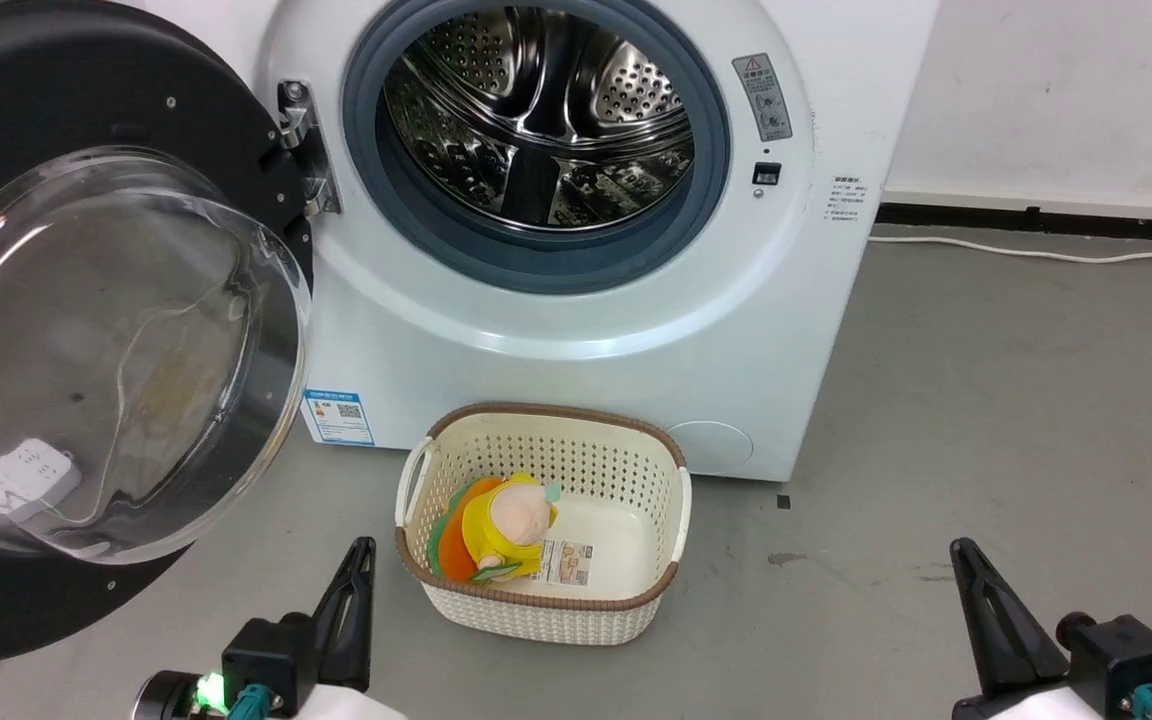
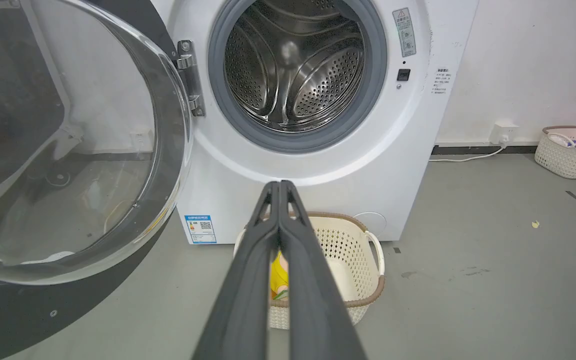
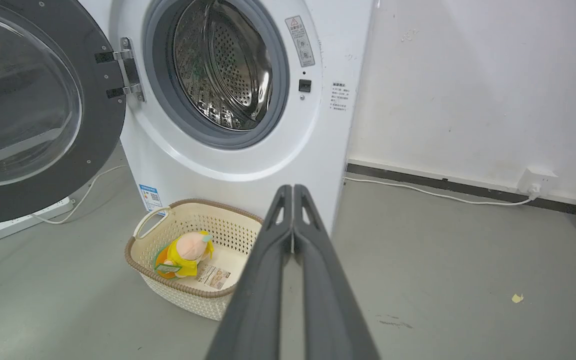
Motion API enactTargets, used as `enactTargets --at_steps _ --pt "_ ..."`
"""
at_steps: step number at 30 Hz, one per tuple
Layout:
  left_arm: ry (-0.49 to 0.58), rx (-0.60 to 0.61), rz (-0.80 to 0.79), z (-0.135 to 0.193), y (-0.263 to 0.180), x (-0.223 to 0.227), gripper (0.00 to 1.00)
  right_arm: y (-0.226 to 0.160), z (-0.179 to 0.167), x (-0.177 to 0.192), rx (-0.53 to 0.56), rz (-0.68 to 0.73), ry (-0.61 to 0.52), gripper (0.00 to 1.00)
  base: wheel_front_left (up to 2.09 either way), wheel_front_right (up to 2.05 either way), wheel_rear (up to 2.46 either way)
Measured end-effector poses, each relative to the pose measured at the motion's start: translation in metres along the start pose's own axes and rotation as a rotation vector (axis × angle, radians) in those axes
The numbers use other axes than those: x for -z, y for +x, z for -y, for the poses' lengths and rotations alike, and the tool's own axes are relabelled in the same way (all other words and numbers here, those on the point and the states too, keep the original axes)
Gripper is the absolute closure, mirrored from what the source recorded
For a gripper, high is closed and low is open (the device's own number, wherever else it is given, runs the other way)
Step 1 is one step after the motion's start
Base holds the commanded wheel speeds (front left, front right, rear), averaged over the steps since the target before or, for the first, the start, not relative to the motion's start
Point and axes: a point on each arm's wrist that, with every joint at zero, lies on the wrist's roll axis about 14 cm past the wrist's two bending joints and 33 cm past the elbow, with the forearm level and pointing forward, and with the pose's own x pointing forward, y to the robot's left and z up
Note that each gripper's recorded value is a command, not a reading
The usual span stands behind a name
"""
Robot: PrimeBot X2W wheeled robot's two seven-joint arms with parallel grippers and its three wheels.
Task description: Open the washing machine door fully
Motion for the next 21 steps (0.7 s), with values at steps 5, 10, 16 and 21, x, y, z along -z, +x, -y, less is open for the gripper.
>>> enactTargets --at_steps 5,10,16,21 --pt "0.0 -0.001 0.001 0.0 0.0022 -0.0015 1.0 0.0008 -0.0004 0.0003 -0.001 -0.005 0.0 1.0 0.0 0.0 0.0" --pt "0.007 -0.001 -0.004 -0.0002 0.004 -0.0018 1.0 0.0024 -0.0008 0.0001 -0.003 -0.01 0.0 1.0 0.0 0.0 0.0" --pt "0.01 -0.006 -0.012 -0.0007 0.0053 -0.001 1.0 0.0039 -0.0014 0.0002 -0.004 -0.017 -0.001 1.0 0.0 0.0 0.0" --pt "0.013 -0.009 -0.02 -0.0019 0.0064 -0.0005 1.0 0.0039 -0.0017 0.0022 -0.005 -0.029 -0.001 1.0 0.0 0.0 0.0"
